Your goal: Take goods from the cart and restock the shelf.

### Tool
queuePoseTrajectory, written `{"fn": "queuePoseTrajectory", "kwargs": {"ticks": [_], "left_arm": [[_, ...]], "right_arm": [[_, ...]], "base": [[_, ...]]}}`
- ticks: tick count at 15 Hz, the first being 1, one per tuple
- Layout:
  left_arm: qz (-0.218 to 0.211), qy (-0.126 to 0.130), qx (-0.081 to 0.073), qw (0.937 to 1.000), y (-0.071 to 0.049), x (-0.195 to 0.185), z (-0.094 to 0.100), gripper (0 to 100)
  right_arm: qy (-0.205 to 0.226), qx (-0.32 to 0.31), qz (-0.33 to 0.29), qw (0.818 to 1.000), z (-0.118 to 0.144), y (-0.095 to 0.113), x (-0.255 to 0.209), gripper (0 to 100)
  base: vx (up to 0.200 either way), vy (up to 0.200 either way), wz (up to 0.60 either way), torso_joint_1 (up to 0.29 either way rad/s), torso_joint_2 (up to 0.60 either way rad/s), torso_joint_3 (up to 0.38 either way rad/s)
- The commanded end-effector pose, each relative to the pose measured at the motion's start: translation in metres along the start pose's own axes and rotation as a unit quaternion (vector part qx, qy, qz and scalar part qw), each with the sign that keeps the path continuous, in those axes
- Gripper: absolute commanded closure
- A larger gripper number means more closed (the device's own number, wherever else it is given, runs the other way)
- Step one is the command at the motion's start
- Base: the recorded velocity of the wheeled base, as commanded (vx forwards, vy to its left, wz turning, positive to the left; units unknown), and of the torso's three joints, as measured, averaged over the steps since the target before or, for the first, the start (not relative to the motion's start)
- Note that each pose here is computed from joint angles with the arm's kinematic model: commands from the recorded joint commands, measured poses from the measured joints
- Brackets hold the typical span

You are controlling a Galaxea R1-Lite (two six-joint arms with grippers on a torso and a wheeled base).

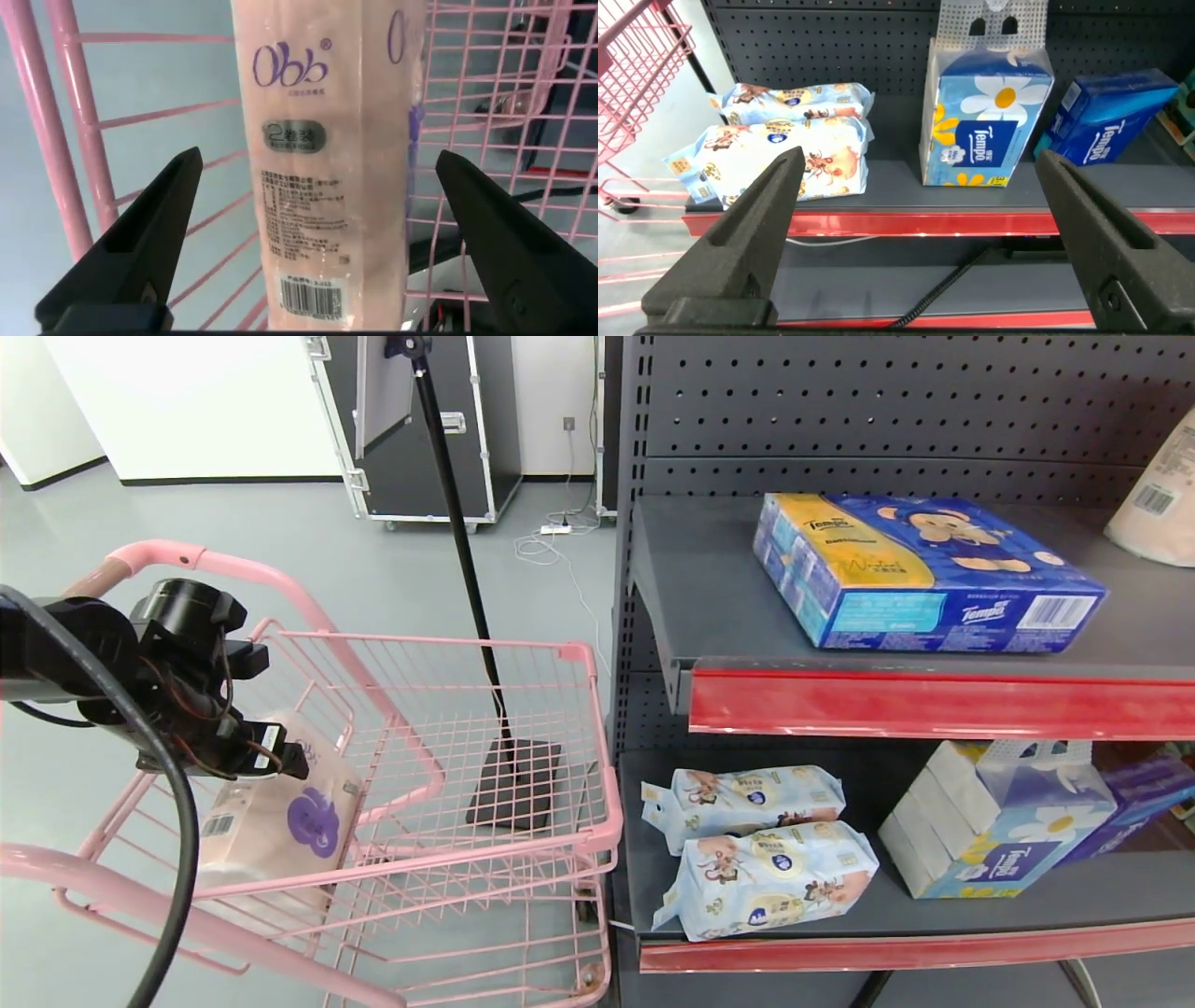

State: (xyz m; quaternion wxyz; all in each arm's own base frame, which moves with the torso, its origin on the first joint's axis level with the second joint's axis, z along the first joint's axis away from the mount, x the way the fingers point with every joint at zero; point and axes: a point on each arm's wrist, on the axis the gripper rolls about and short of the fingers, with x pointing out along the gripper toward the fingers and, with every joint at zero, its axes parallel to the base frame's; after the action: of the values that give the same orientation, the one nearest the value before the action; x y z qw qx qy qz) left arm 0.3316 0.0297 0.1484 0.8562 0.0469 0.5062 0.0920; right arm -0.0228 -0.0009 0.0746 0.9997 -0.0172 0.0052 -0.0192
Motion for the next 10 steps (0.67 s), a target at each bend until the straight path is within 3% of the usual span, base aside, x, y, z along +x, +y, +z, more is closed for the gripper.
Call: {"fn": "queuePoseTrajectory", "kwargs": {"ticks": [1, 3, 7, 10], "left_arm": [[0.002, 0.013, 0.001, 0.9999, 0.006, 0.01, -0.001, 0], [-0.004, 0.022, 0.015, 0.9996, 0.01, 0.017, -0.002, 0], [-0.039, 0.032, 0.022, 0.9985, 0.006, 0.03, -0.001, 0], [-0.046, 0.031, 0.037, 0.9978, 0.003, 0.035, 0.003, 0]], "right_arm": [[0.0, -0.001, 0.0, 1.0, 0.0, 0.0, 0.0, 0], [0.0, -0.001, 0.0, 1.0, 0.0, 0.0, 0.0, 0], [0.0, -0.001, 0.0, 1.0, 0.0, 0.0, 0.0, 0], [0.0, -0.002, 0.0, 1.0, 0.0, 0.0, 0.0, 0]], "base": [[0.0, 0.0, 0.0, 0.0, 0.0, 0.0], [0.0, 0.0, 0.0, 0.0, 0.0, 0.0], [0.0, 0.0, 0.0, 0.0, 0.0, 0.0], [0.0, 0.0, 0.0, 0.0, 0.0, 0.0]]}}
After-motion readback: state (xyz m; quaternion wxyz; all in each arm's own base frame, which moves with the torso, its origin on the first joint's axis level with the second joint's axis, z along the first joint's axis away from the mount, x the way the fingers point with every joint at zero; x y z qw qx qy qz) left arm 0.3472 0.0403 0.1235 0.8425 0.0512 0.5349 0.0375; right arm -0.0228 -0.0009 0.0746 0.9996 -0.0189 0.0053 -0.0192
